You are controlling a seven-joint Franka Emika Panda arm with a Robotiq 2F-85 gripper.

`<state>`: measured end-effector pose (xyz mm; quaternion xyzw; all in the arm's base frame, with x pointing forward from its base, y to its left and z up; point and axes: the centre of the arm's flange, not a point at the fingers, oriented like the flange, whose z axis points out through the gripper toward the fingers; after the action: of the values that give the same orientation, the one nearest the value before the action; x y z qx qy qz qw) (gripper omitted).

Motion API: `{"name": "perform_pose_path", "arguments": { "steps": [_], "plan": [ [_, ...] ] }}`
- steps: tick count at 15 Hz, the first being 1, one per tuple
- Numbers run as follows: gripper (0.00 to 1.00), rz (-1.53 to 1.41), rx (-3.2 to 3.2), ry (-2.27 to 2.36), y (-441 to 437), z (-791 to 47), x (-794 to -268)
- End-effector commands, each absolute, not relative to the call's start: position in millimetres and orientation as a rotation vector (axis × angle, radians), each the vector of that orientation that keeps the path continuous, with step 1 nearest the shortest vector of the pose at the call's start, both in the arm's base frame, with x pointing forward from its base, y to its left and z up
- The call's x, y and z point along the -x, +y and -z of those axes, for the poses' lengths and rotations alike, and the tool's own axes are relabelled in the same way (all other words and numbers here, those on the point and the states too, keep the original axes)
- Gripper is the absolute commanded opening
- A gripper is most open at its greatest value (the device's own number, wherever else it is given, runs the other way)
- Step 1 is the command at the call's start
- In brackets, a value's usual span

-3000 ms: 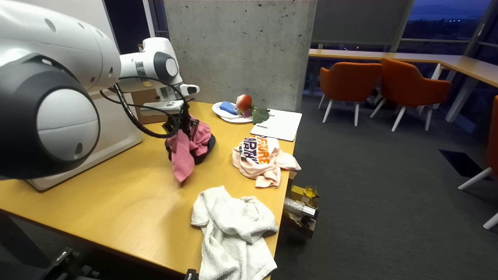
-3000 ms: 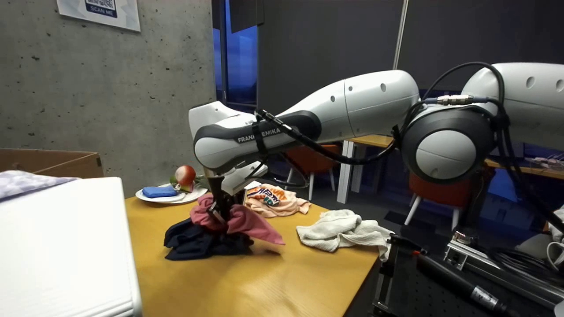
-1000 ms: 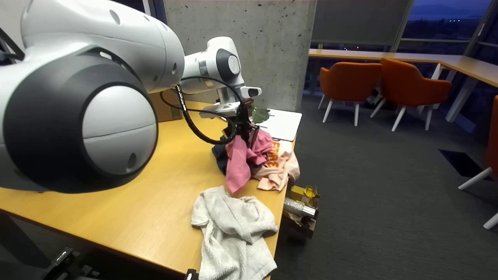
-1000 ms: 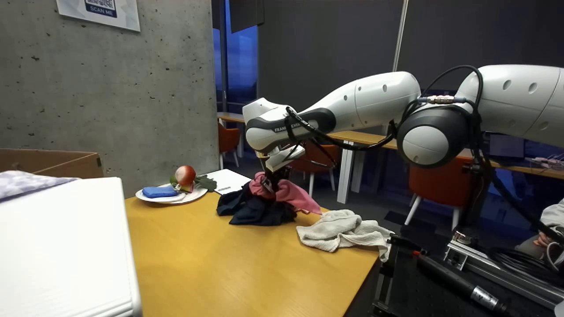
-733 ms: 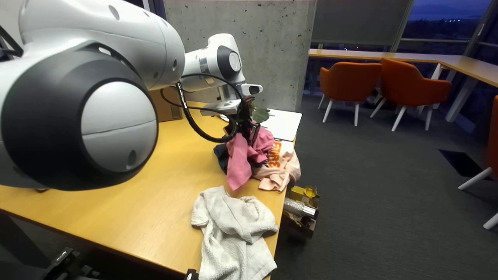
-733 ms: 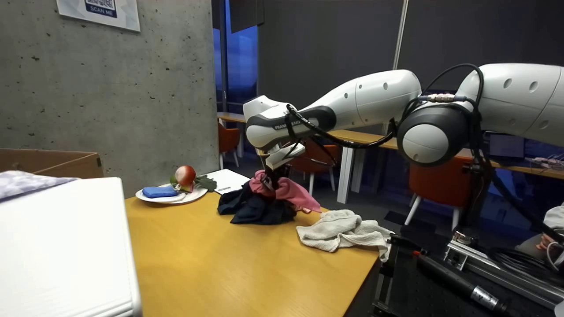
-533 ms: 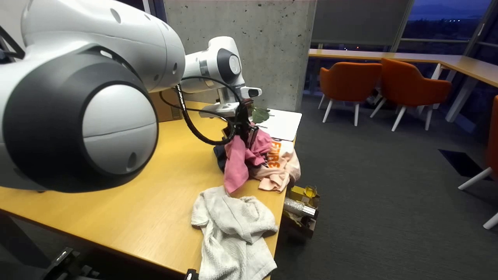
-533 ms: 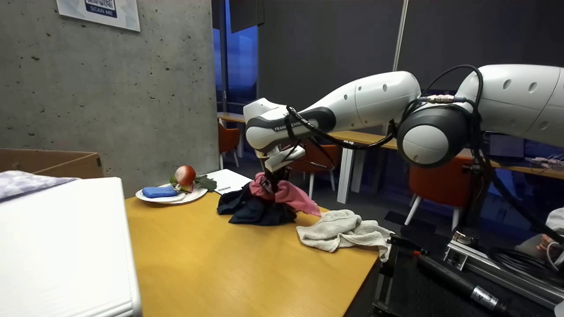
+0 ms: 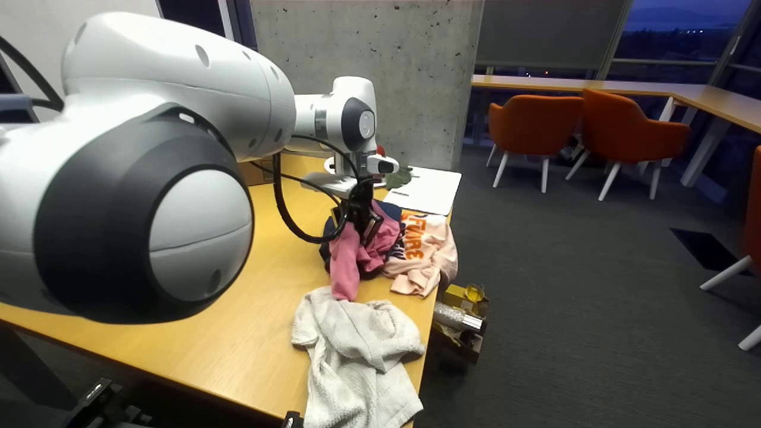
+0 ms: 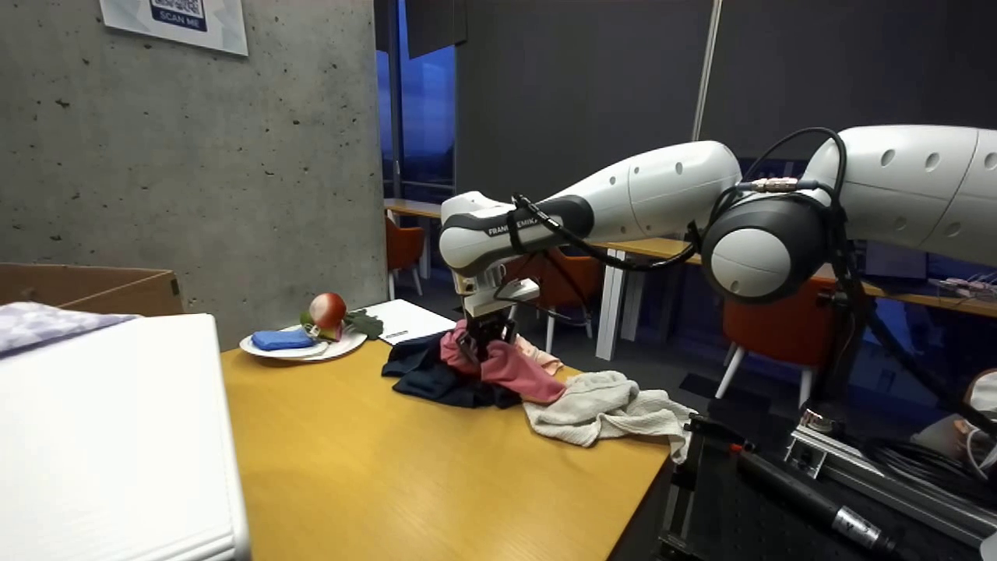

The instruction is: Put the pink shirt on the blue shirt, then put them on the peach shirt, then put them on the white towel and move them backwards

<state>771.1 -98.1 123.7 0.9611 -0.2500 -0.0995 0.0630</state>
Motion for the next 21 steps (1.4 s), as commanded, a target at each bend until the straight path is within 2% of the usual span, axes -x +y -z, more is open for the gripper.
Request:
{"name": "perform_pose_path", "arguments": {
  "steps": [1,9,12,21],
  "plan": [
    [0.05,0.352,-3.000,-0.840,-85,-125,-756],
    [0.05,0.311,-3.130,-0.717,6,-164,-796],
    [0.05,0.238,-3.122,-0.682,17,-195,-806],
    [0.05,-0.027,-2.977,-0.838,-115,-310,-800]
  ]
}}
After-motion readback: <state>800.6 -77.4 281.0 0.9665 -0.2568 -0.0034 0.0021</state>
